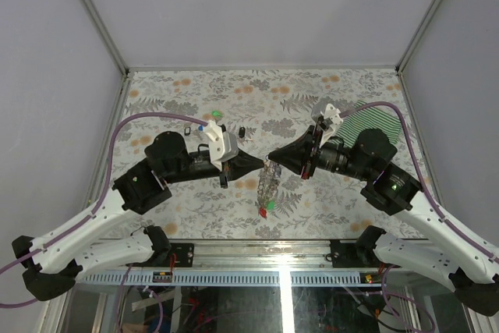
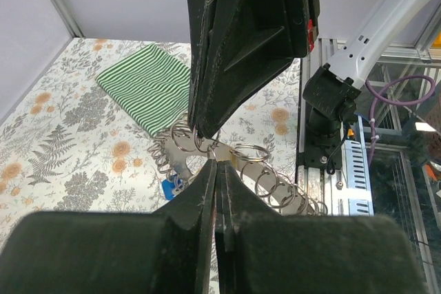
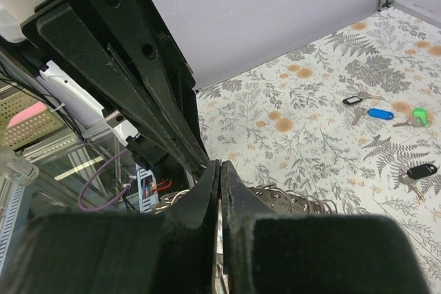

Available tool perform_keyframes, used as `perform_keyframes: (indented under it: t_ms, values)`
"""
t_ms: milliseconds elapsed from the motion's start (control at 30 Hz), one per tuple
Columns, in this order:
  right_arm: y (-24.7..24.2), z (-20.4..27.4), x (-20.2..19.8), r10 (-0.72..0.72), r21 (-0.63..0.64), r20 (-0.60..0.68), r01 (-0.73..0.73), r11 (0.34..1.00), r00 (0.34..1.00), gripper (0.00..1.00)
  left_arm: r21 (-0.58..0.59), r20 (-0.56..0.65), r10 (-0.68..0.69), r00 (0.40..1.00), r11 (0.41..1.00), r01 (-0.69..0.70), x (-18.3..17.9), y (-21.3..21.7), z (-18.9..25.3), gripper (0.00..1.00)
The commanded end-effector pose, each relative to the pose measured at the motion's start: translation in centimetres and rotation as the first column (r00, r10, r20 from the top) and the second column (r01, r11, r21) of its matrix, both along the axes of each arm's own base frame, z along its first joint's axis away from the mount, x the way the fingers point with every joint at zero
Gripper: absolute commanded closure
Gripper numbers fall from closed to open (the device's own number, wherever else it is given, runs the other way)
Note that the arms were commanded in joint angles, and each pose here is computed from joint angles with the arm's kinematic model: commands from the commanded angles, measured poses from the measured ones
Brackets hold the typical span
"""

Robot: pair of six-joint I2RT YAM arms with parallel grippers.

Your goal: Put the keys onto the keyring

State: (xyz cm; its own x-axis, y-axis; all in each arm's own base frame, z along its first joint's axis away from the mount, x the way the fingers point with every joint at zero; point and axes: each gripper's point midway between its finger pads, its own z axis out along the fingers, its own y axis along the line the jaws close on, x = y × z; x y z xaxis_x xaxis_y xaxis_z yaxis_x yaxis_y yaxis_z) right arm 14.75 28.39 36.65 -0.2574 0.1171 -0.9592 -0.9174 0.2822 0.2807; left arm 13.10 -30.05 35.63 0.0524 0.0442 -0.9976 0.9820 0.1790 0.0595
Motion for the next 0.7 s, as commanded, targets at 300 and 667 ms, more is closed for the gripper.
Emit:
perform_keyframes:
  t_ms: [300, 667]
  values:
    - [0.2, 3.0, 0.3, -0.008, 0.039, 0.017, 0.008, 0.999, 1.0, 1.0, -0.025, 0.082, 0.035, 0.996, 0.999, -0.034, 0.5, 0.5, 2.6, 1.0]
    - [0.0, 2.8, 0.2, -0.013, 0.035, 0.034, 0.011, 0.999, 0.999, 1.0, 0.009, 0.073, 0.04, 0.997, 0.999, -0.04, 0.9, 0.2, 1.7, 0.97]
